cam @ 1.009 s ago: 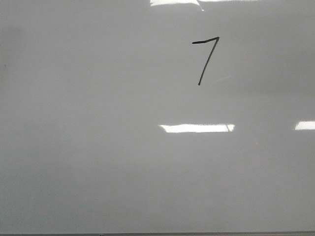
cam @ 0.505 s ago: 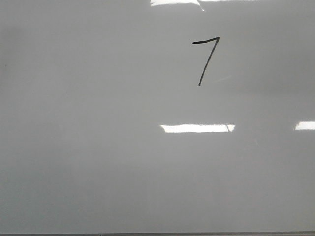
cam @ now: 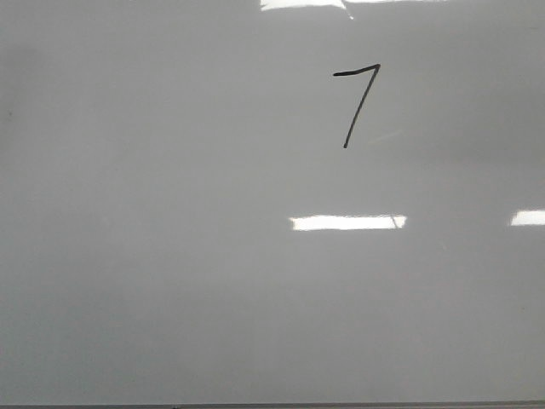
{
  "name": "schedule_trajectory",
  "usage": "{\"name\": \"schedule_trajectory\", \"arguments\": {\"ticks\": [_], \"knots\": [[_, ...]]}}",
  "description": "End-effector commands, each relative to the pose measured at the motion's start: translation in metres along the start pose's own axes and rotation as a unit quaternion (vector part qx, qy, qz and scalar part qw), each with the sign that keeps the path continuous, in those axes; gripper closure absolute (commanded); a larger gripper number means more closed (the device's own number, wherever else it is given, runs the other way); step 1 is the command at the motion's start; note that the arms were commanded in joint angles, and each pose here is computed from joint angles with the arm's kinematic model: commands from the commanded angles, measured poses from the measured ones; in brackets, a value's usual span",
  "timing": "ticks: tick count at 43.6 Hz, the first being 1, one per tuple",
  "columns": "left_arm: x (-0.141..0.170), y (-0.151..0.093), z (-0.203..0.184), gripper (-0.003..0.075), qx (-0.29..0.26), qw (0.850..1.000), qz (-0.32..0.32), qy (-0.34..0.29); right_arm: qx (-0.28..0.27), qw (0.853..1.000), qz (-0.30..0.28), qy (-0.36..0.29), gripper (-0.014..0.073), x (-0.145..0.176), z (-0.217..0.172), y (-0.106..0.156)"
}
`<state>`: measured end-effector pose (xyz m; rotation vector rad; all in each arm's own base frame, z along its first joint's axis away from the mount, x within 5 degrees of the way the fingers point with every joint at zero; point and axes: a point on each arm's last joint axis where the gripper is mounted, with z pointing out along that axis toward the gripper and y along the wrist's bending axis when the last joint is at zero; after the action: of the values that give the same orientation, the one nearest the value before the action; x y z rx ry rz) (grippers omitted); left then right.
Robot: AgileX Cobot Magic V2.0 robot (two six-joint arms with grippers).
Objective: Write number 7 on whiteboard
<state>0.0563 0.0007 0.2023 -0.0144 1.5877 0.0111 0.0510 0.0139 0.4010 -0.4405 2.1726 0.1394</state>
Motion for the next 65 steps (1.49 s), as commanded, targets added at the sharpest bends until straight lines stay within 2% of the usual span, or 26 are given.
{"name": "schedule_trajectory", "arguments": {"ticks": [1,6,10,14,19,25,31,38,42,44,65], "knots": [[-0.007,0.001,-0.001,0.0741,-0.003,0.999,-0.001,-0.046,0.000,0.999,0.001,-0.041,0.0664,-0.009,-0.004,0.000],[-0.007,0.001,-0.001,0.0741,-0.003,0.999,-0.001,-0.046,0.014,0.998,0.019,-0.051,0.0664,0.006,-0.003,-0.002],[-0.007,0.001,-0.001,0.0741,-0.003,0.999,-0.001,-0.046,0.017,0.994,0.057,-0.092,0.0662,0.023,0.004,0.002],[-0.007,0.001,-0.001,0.0741,-0.003,0.999,-0.001,-0.046,0.028,0.981,0.102,-0.164,0.0662,0.040,0.012,0.005],[-0.007,0.001,-0.001,0.0741,-0.003,0.999,-0.001,-0.046,0.051,0.964,0.138,-0.222,0.0662,0.065,0.032,0.006],[-0.007,0.001,-0.001,0.0741,-0.003,0.999,-0.001,-0.046,0.100,0.944,0.143,-0.282,0.0662,0.094,0.057,0.002],[-0.007,0.001,-0.001,0.0741,-0.003,0.999,-0.001,-0.046,0.129,0.916,0.141,-0.352,0.0662,0.116,0.076,-0.001],[-0.007,0.001,-0.001,0.0741,-0.003,0.999,-0.001,-0.046,0.147,0.898,0.139,-0.390,0.0662,0.141,0.099,-0.003],[-0.007,0.001,-0.001,0.0741,-0.003,0.999,-0.001,-0.046,0.158,0.894,0.140,-0.396,0.0662,0.152,0.110,-0.005],[-0.007,0.001,-0.001,0.0741,-0.003,0.999,-0.001,-0.046,0.157,0.898,0.143,-0.385,0.0662,0.153,0.111,-0.004],[-0.007,0.001,-0.001,0.0741,-0.003,0.999,-0.001,-0.046,0.157,0.899,0.142,-0.383,0.0662,0.153,0.112,-0.004]]}}
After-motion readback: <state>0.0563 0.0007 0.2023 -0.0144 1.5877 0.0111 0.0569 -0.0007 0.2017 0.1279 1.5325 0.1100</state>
